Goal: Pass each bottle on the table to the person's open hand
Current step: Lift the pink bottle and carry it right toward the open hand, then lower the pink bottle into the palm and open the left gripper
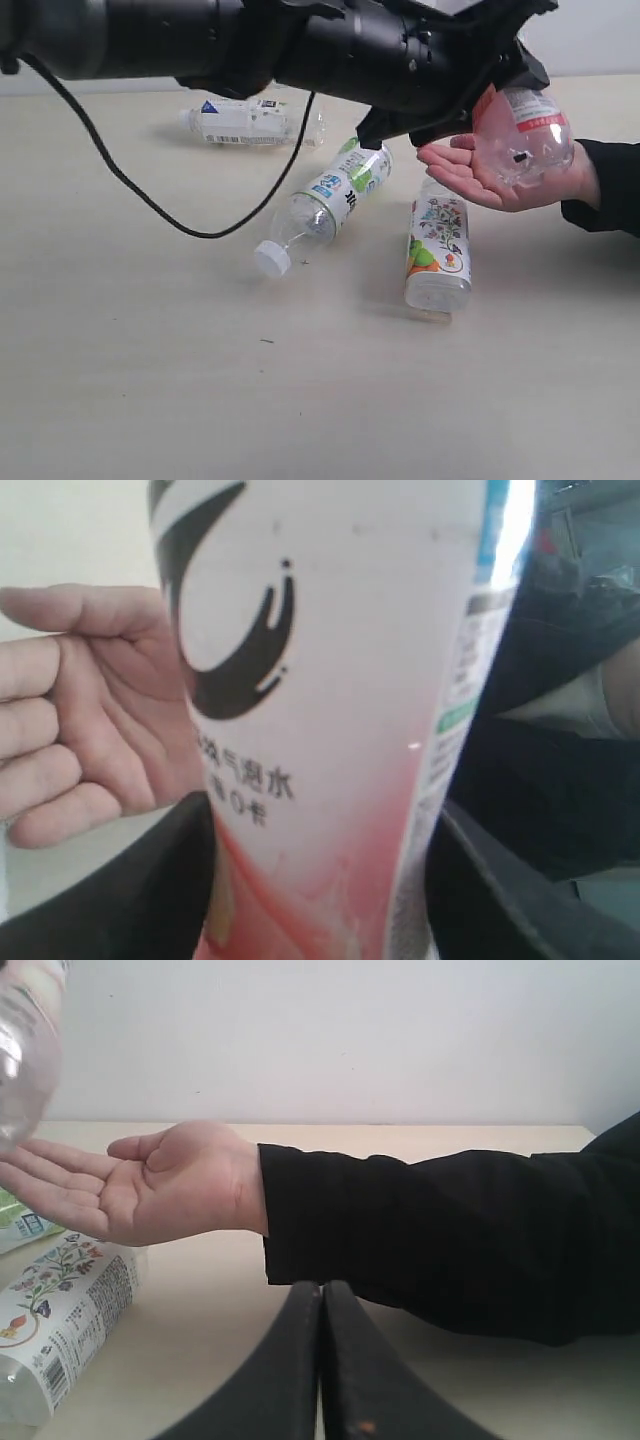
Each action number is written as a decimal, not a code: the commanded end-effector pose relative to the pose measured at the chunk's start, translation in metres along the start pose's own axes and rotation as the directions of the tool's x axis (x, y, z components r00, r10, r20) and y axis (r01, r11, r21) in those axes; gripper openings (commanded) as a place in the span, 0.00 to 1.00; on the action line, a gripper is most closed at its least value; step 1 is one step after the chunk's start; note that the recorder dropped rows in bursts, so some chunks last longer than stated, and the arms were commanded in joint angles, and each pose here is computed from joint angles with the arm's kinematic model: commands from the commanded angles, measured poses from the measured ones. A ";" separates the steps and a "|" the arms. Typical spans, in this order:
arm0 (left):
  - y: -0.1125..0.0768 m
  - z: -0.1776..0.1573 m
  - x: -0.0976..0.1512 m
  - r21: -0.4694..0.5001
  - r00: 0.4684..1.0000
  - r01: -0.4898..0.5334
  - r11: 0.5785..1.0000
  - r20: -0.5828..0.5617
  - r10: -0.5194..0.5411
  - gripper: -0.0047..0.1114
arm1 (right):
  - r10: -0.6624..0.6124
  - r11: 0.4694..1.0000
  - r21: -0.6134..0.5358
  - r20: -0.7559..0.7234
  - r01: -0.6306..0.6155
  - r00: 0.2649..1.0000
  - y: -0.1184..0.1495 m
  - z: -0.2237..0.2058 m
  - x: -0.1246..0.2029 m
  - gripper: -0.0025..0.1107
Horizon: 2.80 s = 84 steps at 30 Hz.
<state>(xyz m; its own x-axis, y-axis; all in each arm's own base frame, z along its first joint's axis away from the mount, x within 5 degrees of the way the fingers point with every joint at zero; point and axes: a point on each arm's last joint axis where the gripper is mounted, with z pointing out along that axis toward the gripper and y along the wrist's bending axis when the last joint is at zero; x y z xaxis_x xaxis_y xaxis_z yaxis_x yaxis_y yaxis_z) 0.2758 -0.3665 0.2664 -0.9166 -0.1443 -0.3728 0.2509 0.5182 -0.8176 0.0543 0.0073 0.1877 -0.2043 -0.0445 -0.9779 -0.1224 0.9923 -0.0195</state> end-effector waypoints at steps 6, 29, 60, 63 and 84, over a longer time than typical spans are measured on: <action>0.010 0.034 0.001 -0.100 0.989 -0.123 0.987 -0.093 0.114 0.04 | -0.005 1.000 0.005 0.012 0.005 1.000 0.000 0.000 0.000 0.02; -0.030 0.021 0.002 -0.404 0.981 -0.064 0.913 -0.195 -0.017 0.04 | -0.005 1.000 0.005 0.012 0.005 1.000 0.000 0.000 0.000 0.02; 0.009 0.066 0.002 -0.313 0.965 0.075 0.947 -0.215 -0.147 0.33 | -0.005 1.000 0.005 0.012 0.005 1.000 0.000 0.000 0.000 0.02; 0.009 0.066 0.002 -0.312 0.966 0.071 0.947 -0.216 -0.144 0.50 | -0.005 1.000 0.005 0.012 0.005 1.000 0.000 0.000 0.000 0.02; 0.004 0.062 0.000 -0.285 0.969 -0.001 0.958 -0.235 -0.069 0.79 | -0.005 1.000 0.005 0.012 0.005 1.000 0.000 0.000 0.000 0.02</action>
<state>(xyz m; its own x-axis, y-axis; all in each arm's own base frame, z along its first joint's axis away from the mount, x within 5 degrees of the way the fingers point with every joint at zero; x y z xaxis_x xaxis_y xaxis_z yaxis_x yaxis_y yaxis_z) 0.2970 -0.4176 0.2250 -0.9854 0.0078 -0.1703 0.1183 0.7508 -0.6499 0.0543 0.0073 0.1877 -0.2043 -0.0445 -0.9779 -0.1224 0.9923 -0.0195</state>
